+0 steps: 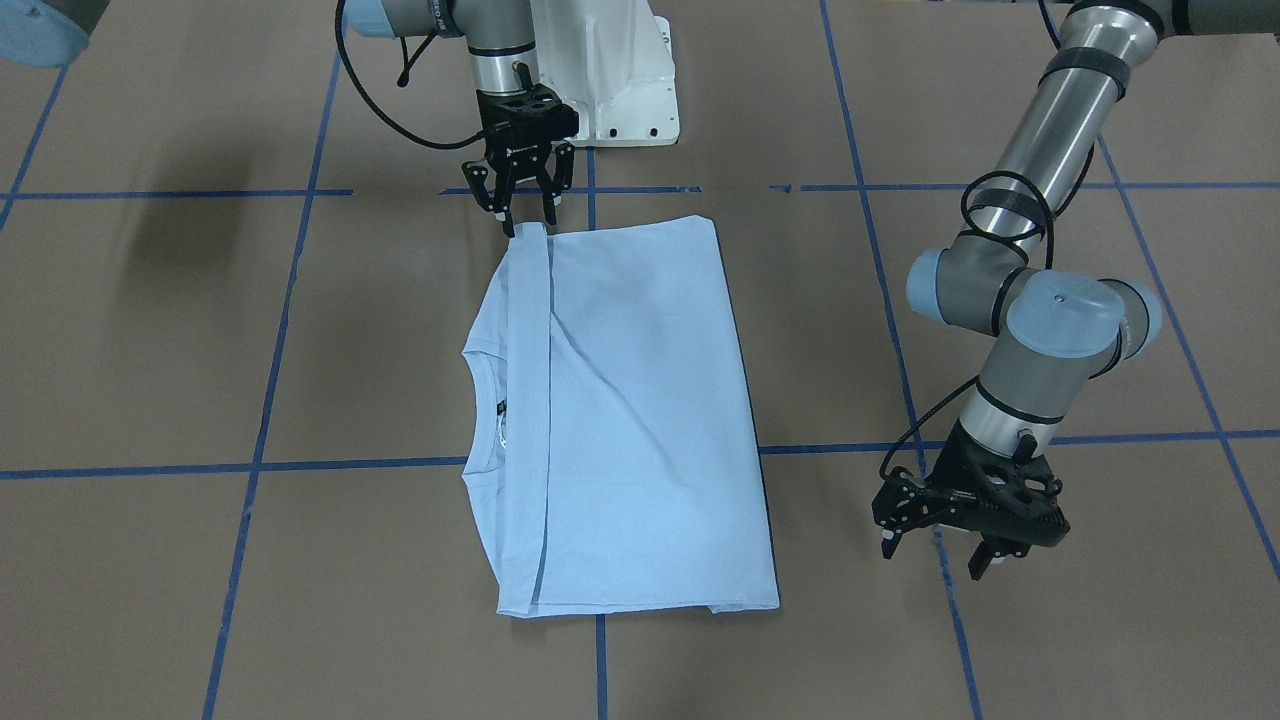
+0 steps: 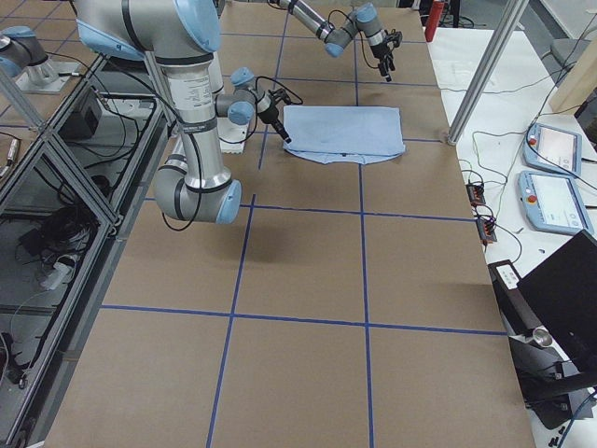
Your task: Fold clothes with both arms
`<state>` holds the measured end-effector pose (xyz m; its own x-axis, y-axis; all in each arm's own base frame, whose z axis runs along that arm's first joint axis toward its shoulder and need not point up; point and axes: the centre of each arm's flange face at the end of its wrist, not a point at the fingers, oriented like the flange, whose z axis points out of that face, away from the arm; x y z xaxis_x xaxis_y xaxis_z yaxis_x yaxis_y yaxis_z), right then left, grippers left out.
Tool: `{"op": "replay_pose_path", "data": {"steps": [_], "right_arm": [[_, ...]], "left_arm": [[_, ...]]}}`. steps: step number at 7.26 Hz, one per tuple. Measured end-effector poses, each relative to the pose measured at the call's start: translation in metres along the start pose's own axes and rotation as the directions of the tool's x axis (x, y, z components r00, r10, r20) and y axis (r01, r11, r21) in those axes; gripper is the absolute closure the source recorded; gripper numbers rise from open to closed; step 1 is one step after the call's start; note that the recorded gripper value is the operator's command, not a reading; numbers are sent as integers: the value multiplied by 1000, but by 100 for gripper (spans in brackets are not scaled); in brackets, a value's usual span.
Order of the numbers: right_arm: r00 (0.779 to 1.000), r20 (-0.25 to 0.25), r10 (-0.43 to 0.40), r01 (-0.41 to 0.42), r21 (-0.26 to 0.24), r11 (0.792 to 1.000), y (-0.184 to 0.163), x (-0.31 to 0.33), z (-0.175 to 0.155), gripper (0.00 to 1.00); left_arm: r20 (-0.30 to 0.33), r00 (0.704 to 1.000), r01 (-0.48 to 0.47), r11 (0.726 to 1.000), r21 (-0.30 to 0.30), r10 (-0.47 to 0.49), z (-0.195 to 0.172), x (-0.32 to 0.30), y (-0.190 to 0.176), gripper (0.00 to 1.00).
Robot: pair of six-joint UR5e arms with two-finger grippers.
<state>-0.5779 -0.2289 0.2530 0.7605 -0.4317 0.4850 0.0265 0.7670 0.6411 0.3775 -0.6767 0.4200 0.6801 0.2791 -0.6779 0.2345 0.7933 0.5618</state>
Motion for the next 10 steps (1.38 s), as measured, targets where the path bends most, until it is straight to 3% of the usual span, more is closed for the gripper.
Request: {"op": "replay_pose_path", "data": {"steps": [2, 8, 10], "right_arm": [[1000, 6, -2, 2, 3, 1000, -3, -5, -1, 100], [999, 27, 24, -24, 21, 999, -15, -6, -13, 100], [997, 22, 71, -71, -14, 997, -15, 28, -14, 100]], "left_arm": [[0, 1000, 0, 1000, 0, 0, 0, -1, 1, 0], [-2, 1000, 2, 1000, 2, -2, -1, -1, 2, 0], [-2, 1000, 5, 1000, 0, -5, -1, -2, 4, 0]]}}
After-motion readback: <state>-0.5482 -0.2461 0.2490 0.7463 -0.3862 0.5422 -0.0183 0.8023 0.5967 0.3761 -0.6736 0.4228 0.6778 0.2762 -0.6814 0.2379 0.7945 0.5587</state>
